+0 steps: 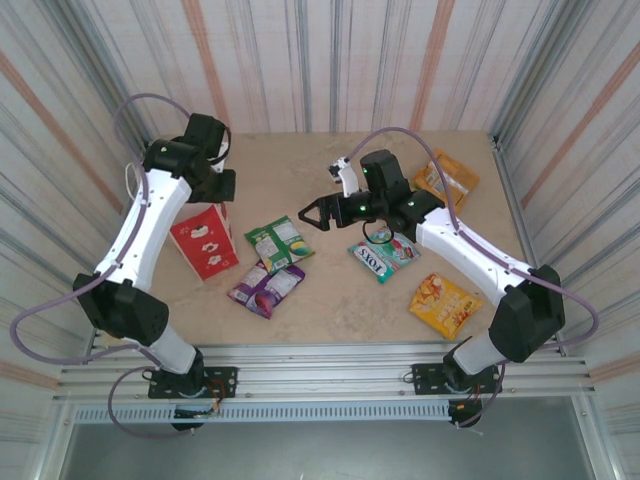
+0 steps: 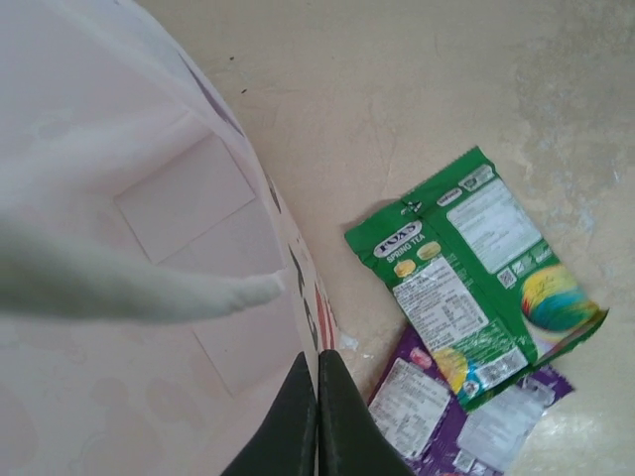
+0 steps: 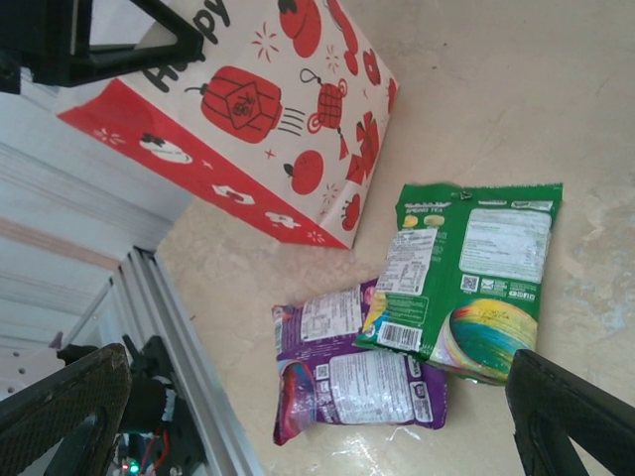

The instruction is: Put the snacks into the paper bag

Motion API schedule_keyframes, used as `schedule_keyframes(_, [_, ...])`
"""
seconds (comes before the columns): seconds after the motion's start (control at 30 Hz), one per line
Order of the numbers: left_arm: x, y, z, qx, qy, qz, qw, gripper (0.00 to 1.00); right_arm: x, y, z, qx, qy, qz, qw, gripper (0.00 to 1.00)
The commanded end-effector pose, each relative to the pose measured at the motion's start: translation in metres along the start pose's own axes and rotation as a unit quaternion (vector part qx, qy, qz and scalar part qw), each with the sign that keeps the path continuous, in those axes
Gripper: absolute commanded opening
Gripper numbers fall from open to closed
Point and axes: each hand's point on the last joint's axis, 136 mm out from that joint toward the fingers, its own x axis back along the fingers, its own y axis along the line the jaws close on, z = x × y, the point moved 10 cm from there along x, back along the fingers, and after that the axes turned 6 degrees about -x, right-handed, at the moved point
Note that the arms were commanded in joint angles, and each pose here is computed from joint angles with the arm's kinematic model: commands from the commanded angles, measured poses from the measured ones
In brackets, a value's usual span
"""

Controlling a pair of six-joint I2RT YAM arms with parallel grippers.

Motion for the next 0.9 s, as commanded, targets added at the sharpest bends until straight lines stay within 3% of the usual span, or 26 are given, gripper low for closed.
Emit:
schedule_keyframes(0.0, [0.017, -0.001, 0.013, -0.069, -0.008, 0.022, 0.997, 0.02, 0.011, 0.003, 0.005, 0.000, -0.001, 0.008, 1.000, 0.99])
schedule_keyframes(0.43, [0.026, -0.009, 0.037, -0.193, -0.014, 0.088, 0.977, 0.03, 0.013, 0.003, 0.014, -0.010, -0.001, 0.022, 1.000, 0.99])
schedule_keyframes(0.6, [0.028, -0.009, 0.044, -0.202, -0.014, 0.096, 0.975, 0.04, 0.013, 0.004, 0.017, -0.013, 0.000, 0.026, 1.000, 0.99])
schedule_keyframes(0.87, [0.017, -0.003, 0.044, -0.163, -0.001, 0.048, 0.985, 0.18, 0.010, 0.006, 0.020, -0.016, 0.003, 0.027, 1.000, 0.99])
